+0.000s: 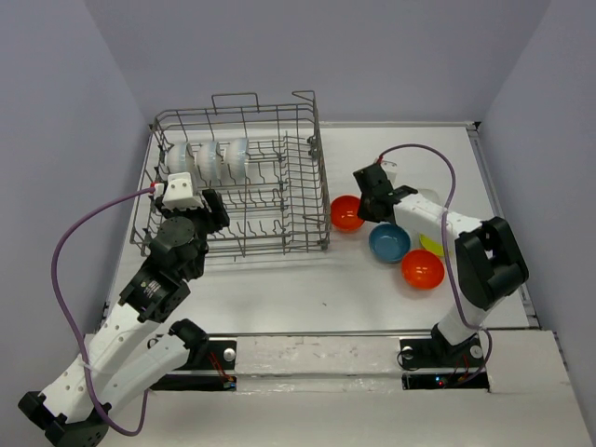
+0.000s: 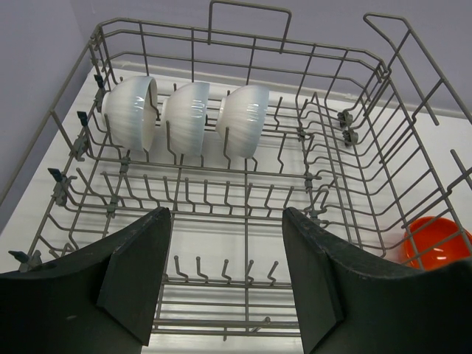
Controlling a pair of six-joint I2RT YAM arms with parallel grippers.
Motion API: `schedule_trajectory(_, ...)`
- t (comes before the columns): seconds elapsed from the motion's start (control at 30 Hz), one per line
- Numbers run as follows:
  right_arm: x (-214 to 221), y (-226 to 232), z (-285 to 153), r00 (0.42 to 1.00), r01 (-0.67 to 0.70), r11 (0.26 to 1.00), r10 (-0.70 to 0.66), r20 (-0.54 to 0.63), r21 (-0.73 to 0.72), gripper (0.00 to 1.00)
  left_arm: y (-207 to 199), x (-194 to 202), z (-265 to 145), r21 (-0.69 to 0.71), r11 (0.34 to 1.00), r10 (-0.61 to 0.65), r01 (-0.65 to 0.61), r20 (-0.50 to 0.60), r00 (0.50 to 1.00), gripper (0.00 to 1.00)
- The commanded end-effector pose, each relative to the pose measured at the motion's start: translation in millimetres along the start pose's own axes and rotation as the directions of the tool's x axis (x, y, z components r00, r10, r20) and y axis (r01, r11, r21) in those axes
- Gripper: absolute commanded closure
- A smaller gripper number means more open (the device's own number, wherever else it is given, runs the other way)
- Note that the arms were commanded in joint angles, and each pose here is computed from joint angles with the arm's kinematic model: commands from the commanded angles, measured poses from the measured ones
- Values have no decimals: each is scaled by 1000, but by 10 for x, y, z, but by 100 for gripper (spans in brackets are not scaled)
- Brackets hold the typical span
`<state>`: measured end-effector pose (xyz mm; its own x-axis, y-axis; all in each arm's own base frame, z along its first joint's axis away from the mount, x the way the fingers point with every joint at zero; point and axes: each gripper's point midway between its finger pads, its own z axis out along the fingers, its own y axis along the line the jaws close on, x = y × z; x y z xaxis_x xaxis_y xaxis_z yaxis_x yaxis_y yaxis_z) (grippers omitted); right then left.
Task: Load the bowls into the dish rack
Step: Move the bowl to the center of the board, then pick up the bowl from the center of the board.
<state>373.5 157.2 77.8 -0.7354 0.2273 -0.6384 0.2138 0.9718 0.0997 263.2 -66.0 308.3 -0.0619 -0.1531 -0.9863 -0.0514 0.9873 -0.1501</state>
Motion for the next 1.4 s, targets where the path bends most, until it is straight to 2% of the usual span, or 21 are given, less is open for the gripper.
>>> schedule_trajectory(0.0, -334, 120, -98, 994, -32, 999, 33, 101, -17, 75, -7, -82, -4, 3, 1000, -26, 26, 39, 999, 29)
schedule_trajectory(0.07, -348, 95, -130, 994, -29, 999, 31, 109, -13, 63, -7, -82, -4, 3, 1000, -26, 26, 39, 999, 28)
schedule_trajectory(0.2, -396, 24, -223, 991, -30, 1000, 29, 132, 2, 55, -14, -80, -5, 8, 1000, -24, 24, 38, 999, 29)
schedule_trajectory(0.37, -465, -52, -376, 987, -39, 999, 36, 157, 11, 53, -16, -90, -9, 10, 1000, -28, 27, 40, 999, 28)
schedule_trajectory(0.6, -438, -482, -672, 979, -61, 992, 38, 201, 111, 53, -20, -93, -11, 12, 1000, -30, 29, 42, 999, 28)
schedule_trajectory(0.77, -217, -855, -652, 982, -93, 979, 61, 178, 181, 53, -22, -89, -11, 13, 1000, -29, 28, 40, 999, 28)
schedule_trajectory(1.07, 105, -1248, -522, 988, -127, 955, 98, 118, 269, 53, -34, -87, -13, 19, 999, -29, 28, 39, 999, 28)
schedule_trajectory(1.37, 248, -1398, -393, 989, -143, 949, 123, 87, 281, 54, -42, -75, -6, 22, 999, -27, 26, 36, 999, 28)
